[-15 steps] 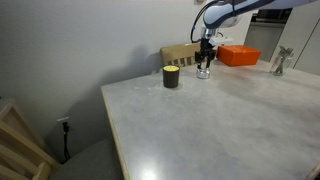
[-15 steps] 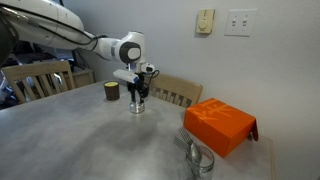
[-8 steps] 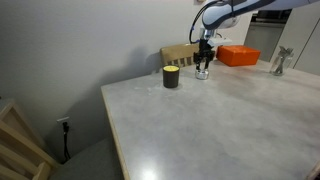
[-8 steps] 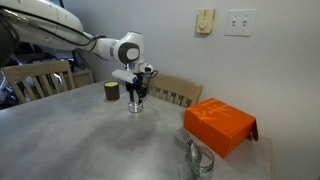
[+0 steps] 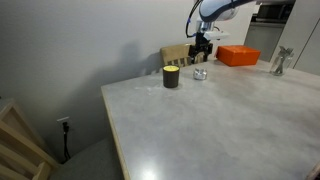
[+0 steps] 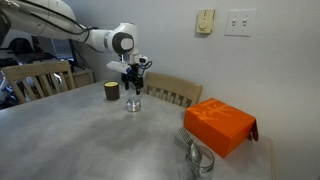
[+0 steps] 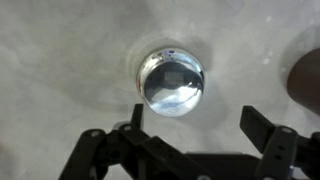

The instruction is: Put the silver lid on top of the silver vessel on the table

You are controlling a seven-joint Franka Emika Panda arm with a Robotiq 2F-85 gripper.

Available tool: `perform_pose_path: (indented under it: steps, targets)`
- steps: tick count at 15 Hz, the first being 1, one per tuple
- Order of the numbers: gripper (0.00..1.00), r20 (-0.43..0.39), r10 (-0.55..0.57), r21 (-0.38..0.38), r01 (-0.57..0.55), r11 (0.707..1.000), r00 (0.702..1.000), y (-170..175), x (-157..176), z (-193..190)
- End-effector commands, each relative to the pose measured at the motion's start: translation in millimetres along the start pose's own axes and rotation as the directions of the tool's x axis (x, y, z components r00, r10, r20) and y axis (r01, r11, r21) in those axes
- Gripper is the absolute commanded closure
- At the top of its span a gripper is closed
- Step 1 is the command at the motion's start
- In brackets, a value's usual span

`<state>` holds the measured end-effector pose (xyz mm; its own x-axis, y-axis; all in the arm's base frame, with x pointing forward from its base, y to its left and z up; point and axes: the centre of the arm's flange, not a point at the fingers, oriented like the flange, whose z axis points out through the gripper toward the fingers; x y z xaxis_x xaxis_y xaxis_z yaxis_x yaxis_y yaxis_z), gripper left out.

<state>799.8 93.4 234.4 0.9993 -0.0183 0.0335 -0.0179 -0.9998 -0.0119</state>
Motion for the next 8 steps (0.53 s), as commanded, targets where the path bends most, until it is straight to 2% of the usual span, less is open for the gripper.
perform_pose_path:
  steps: [1, 6, 8]
  targets:
    - [0.00, 0.008, 0.038, -0.070, -0.038, 0.997, 0.999, -3.0, -61.1, -47.5]
    - [0.00, -0.008, 0.019, -0.134, -0.020, 0.991, 1.000, -20.6, -77.9, -113.2]
    - [0.00, 0.001, -0.021, -0.088, 0.021, 0.996, 1.000, -30.5, -89.2, -136.6]
